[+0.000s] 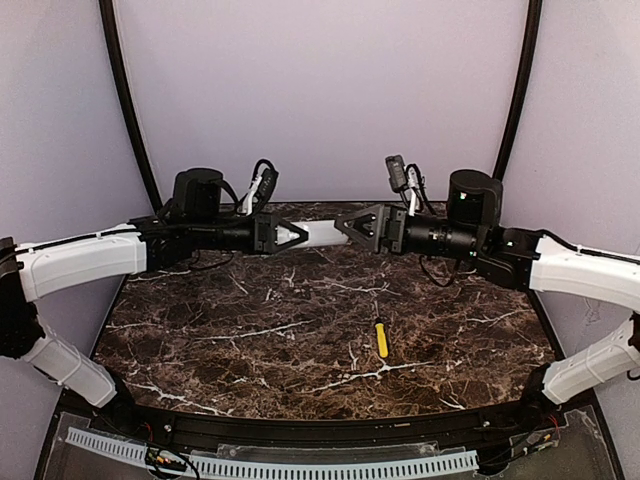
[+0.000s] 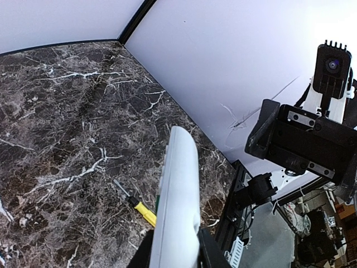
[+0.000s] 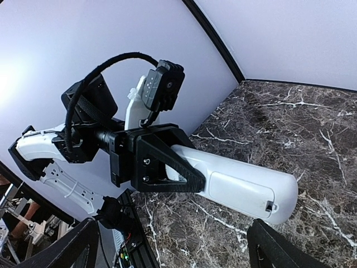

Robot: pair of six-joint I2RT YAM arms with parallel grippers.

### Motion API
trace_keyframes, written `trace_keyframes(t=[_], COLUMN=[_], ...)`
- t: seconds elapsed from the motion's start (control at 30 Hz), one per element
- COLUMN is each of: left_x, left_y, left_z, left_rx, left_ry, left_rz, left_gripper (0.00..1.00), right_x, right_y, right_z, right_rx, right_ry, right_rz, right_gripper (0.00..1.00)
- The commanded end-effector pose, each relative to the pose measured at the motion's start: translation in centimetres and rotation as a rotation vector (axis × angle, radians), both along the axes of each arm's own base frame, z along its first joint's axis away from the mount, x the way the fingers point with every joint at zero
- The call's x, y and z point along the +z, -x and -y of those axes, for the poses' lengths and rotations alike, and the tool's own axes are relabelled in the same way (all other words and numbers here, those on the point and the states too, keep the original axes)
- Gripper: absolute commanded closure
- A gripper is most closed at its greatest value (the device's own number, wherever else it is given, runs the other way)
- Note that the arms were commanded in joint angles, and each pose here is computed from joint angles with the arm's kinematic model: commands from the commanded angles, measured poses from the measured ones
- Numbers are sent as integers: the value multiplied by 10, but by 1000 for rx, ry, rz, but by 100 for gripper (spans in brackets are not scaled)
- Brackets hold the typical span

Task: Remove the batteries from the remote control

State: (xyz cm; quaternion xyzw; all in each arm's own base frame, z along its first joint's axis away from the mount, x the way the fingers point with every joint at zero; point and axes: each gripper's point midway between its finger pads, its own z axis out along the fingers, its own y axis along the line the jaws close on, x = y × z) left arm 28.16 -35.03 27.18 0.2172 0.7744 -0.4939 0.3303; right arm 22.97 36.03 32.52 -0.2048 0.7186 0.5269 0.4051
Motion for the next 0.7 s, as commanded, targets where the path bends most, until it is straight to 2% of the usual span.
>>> trace_keyframes(t=[0.0,0.67], left_x=[25,31], left_y=[10,17], left_z=[-6,-10], left_rx=[-8,-18], left_ry=[105,141], left_rz=[-33,-54], left_gripper=[100,100], right_x=[25,10], right_y=[-1,-11], right_z=[-9,-27], right_rx=[21,-36], right_ry=[-60,13], right_rz=[29,-57], right_gripper=[8,12])
